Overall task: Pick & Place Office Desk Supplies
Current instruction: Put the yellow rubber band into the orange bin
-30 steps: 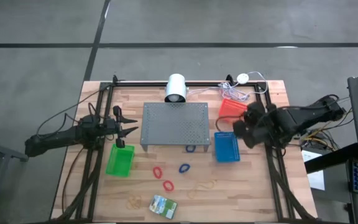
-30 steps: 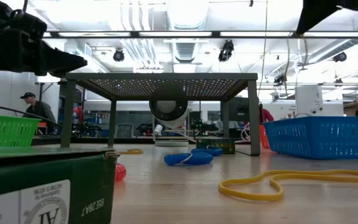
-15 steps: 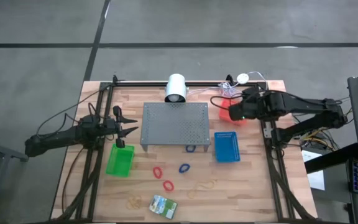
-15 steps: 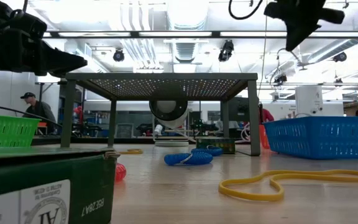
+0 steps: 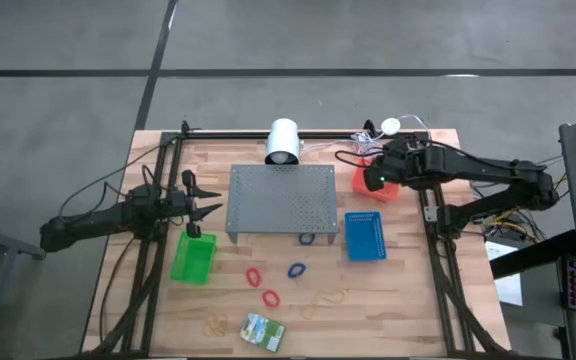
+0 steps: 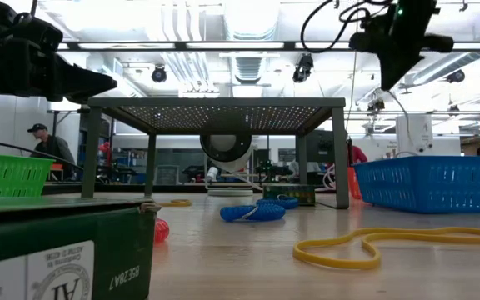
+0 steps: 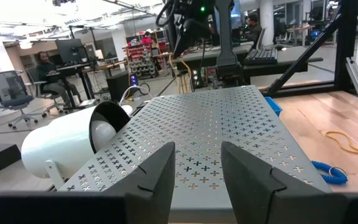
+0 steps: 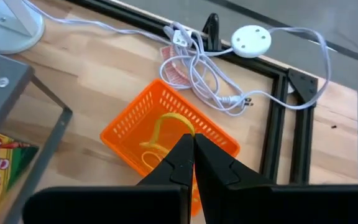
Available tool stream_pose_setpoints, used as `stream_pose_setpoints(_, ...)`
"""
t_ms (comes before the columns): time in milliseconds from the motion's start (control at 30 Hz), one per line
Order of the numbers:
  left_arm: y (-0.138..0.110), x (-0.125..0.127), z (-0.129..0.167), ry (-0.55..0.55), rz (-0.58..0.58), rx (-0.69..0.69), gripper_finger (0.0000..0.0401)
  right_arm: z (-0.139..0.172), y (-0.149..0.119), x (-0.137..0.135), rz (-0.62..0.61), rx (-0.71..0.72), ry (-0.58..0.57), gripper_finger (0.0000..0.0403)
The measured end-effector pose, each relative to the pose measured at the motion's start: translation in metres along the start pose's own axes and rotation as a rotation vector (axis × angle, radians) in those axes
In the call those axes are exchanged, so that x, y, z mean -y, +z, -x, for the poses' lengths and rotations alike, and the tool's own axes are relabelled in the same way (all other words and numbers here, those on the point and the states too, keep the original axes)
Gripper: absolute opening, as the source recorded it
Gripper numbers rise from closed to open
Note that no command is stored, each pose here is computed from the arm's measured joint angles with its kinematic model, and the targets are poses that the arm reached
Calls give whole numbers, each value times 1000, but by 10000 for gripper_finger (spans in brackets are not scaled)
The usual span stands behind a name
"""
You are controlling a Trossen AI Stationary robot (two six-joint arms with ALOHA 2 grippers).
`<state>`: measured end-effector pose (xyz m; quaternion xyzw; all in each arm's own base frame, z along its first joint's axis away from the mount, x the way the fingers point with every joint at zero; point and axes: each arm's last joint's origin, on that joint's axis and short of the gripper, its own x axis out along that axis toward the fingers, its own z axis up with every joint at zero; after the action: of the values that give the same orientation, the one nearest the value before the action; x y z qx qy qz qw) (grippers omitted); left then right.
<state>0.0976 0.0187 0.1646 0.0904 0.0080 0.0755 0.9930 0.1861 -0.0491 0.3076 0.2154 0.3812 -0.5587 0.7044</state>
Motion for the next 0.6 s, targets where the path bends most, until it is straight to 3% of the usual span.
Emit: stream_pose_setpoints(600,0,0,0,0,0,0,134,-74,-24,-1,-46,-151,69,8)
